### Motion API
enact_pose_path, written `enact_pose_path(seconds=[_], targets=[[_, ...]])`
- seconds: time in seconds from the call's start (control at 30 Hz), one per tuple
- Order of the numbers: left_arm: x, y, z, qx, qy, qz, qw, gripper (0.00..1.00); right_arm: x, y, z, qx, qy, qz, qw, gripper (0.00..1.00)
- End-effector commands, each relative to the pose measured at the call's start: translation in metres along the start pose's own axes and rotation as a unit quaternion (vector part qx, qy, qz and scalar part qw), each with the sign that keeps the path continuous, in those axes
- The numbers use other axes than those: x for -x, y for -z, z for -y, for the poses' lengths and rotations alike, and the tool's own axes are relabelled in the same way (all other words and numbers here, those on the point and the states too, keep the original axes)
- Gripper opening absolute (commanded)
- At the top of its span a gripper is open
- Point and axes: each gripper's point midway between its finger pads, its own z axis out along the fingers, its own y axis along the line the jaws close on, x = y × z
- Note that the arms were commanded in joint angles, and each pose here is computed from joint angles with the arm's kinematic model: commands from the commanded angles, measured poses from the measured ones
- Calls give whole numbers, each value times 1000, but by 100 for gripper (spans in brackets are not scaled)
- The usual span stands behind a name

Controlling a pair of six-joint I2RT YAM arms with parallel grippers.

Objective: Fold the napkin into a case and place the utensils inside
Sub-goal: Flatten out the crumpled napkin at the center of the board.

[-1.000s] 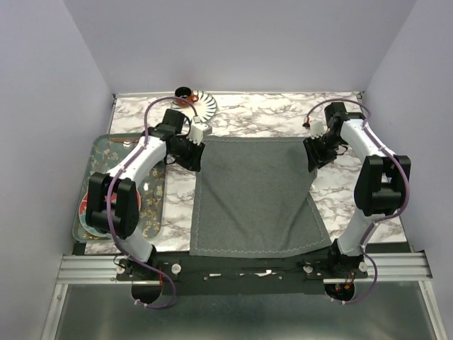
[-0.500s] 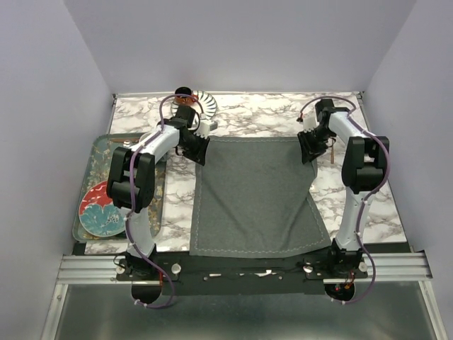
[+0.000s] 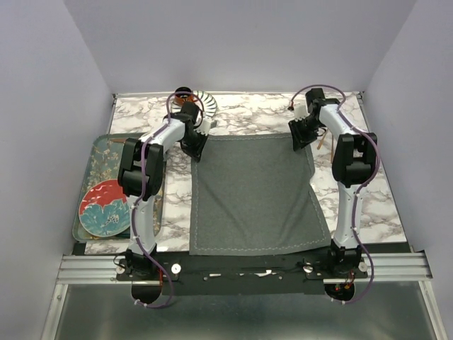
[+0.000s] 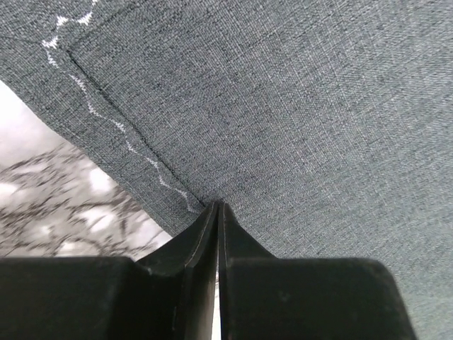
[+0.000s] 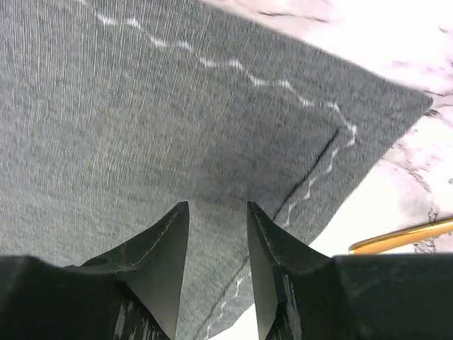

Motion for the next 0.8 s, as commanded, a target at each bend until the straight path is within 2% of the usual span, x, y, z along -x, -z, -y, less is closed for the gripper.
enact_pose_path(seconds=[0.0, 0.1, 0.17, 0.2, 0.23, 0.33, 0.43, 0.63, 0.77], targets=[[-18, 10, -38, 66, 0, -37, 997, 15, -5, 13, -4, 0, 9, -16, 1000, 47], [-20, 15, -40, 64, -6, -35, 997, 15, -1, 35, -1, -8, 16, 4, 1000, 51], [-10, 21, -21, 15, -23, -8, 1000, 25, 9, 52, -2, 2, 20, 25, 999, 54], [3, 34, -15, 6, -32, 24, 999, 30, 15, 59, -3, 8, 21, 36, 999, 57], [12, 40, -3, -21, -36, 46, 998, 41, 24, 69, -1, 11, 21, 53, 998, 59], [47, 68, 3, -19, -37, 112, 993, 52, 39, 77, 3, 4, 26, 74, 997, 62], [74, 85, -4, 3, -14, 152, 988, 60, 57, 73, 19, -22, 16, 86, 996, 63], [103, 104, -16, 37, 3, 196, 980, 64, 86, 55, 39, -46, 2, 115, 992, 63], [110, 109, -30, 77, 29, 210, 974, 66, 86, 41, 51, -67, 1, 113, 991, 63]])
